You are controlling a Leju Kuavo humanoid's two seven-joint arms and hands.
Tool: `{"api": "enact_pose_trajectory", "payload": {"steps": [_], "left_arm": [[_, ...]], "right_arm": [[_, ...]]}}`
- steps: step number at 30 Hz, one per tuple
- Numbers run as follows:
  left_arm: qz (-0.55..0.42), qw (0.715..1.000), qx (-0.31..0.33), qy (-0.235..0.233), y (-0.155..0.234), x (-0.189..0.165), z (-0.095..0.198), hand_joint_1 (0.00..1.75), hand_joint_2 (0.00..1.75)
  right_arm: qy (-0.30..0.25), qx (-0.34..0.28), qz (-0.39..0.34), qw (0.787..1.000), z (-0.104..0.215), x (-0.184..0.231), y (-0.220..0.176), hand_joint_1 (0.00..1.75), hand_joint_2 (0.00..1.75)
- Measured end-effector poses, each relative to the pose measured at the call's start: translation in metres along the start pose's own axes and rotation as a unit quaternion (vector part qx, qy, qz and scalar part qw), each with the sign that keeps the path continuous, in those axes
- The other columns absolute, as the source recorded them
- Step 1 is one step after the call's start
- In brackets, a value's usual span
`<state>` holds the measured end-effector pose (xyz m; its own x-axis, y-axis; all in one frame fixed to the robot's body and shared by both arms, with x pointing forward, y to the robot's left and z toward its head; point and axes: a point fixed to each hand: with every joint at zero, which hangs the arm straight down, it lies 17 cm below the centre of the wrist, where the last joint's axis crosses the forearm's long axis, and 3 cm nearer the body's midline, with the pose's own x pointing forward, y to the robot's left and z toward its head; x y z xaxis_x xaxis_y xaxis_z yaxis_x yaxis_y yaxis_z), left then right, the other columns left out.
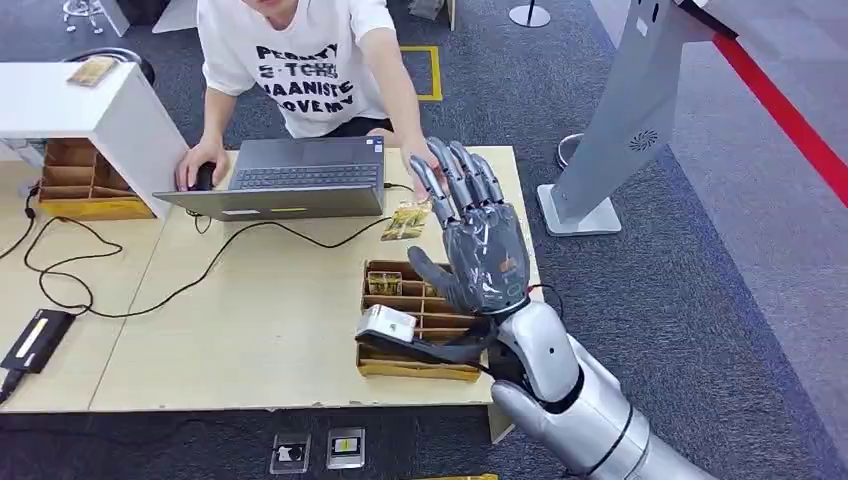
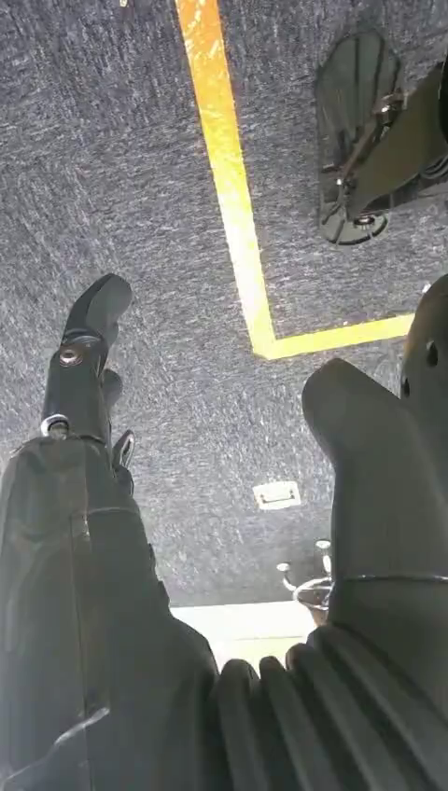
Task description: Pass the card to the sensor for recognition and then transmit it.
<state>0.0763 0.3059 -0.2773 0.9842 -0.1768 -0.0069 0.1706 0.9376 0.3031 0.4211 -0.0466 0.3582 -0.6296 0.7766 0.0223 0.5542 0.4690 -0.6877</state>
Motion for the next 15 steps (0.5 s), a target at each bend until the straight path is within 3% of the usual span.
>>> {"api": "enact_pose_trajectory", "payload": {"steps": [15], "left_arm": [[0.009,1.000,0.002,0.004,0.001,-0.001,0.000,0.00,1.75]], "right_arm": [[-0.040,0.021,-0.024,0.999,-0.004,0.030,0.031,0.00,1.75]]}}
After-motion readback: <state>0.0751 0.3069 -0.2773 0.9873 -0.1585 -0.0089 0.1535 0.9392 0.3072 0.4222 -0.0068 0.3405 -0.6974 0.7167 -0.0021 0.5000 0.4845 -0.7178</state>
